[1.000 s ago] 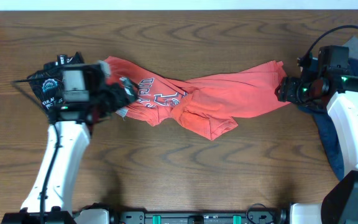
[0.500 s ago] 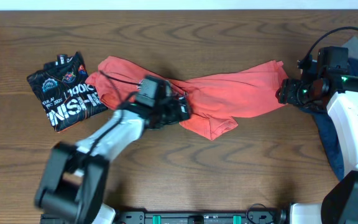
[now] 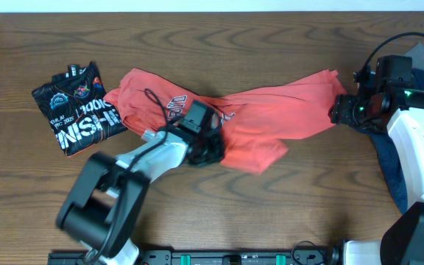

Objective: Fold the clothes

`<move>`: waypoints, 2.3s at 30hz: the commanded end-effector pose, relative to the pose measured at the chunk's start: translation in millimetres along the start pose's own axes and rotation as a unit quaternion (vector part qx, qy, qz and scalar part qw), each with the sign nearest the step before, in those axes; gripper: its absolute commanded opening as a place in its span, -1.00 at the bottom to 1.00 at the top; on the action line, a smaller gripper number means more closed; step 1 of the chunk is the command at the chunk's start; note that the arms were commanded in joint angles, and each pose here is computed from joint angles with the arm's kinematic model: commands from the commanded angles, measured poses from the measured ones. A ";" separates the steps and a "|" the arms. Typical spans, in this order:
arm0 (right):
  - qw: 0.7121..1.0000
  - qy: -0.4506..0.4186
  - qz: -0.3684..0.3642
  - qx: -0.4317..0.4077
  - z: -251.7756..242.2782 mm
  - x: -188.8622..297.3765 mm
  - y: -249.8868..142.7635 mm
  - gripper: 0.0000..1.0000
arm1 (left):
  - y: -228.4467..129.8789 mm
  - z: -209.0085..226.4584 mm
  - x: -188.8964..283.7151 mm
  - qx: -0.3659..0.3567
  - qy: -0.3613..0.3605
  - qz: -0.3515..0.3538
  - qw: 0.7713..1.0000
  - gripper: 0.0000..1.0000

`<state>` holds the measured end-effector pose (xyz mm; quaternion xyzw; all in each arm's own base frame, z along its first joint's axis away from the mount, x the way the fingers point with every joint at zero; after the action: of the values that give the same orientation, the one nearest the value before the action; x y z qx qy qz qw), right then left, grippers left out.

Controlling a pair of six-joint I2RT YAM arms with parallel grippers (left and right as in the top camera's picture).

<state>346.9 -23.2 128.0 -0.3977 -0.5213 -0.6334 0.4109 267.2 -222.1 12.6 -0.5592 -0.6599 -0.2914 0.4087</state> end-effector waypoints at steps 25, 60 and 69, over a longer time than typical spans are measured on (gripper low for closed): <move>0.965 0.150 0.187 0.104 117.6 -29.5 -116.9 0.43 | -25.8 74.3 217.1 0.029 0.033 -0.143 0.989 -0.88; 0.965 0.181 0.120 0.144 174.6 -89.0 -163.1 -0.98 | -26.3 76.5 213.6 0.035 0.037 -0.132 0.990 -0.88; 0.955 0.222 -0.185 0.070 191.9 -16.9 39.3 -0.98 | -26.9 76.7 213.4 0.036 0.037 -0.130 0.990 -0.88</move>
<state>344.7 187.6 85.1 -0.1443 -0.5159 -0.6693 0.5149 215.4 -58.7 160.9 -0.4421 -0.7249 -0.3304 0.4123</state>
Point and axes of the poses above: each gripper's point midway between its finger pads, its own x axis back along the fingers, its own z axis along the line the jaws close on, y = z × x, the point moved 1 cm from there along x, back along the fingers, and after that the axes turned 6 degrees about x, right-handed, at the moved point
